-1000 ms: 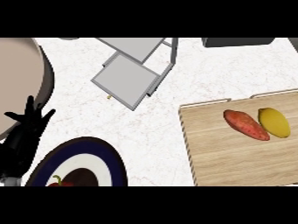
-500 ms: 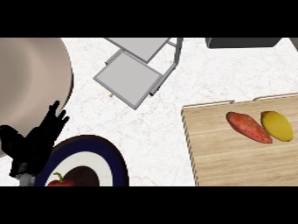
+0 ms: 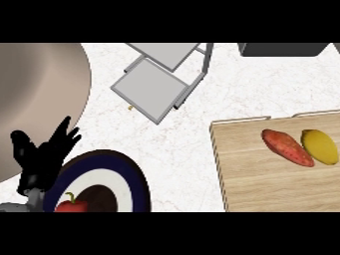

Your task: Pick the lemon from the tray and place it in the tiered shelf

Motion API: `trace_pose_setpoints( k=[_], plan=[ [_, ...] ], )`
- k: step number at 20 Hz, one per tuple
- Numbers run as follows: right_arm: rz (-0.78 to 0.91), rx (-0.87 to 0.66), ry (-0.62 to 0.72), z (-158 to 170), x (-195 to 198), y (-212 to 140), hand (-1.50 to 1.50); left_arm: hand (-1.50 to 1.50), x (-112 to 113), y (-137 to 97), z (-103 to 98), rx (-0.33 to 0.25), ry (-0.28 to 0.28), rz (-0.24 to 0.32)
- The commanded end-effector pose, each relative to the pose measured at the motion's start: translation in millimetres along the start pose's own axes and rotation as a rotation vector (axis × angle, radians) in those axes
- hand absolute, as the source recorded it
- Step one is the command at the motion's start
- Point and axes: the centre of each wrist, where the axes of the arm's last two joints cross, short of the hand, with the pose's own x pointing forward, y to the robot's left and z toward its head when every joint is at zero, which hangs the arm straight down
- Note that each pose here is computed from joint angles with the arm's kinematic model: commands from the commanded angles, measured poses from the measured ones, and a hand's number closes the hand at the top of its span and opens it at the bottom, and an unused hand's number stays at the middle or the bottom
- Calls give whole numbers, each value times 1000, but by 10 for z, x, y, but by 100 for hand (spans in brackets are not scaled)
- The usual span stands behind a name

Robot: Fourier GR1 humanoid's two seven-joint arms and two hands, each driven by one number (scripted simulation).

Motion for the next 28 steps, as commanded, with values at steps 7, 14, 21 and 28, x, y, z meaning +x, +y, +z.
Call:
trace_pose_setpoints(
  k=[7,14,21,28],
  plan=[
    [98,19,118,70,145,403,-150,0,-229,-29,-41,11,87,6],
    [124,-16,155,-62,41,465,-150,0,-143,-129,-117,0,59,7],
    [142,-27,164,-212,55,812,-150,0,51,208,-218,34,69,-24],
    [195,-72,223,-377,-113,894,-150,0,43,130,-165,9,74,3]
  ],
)
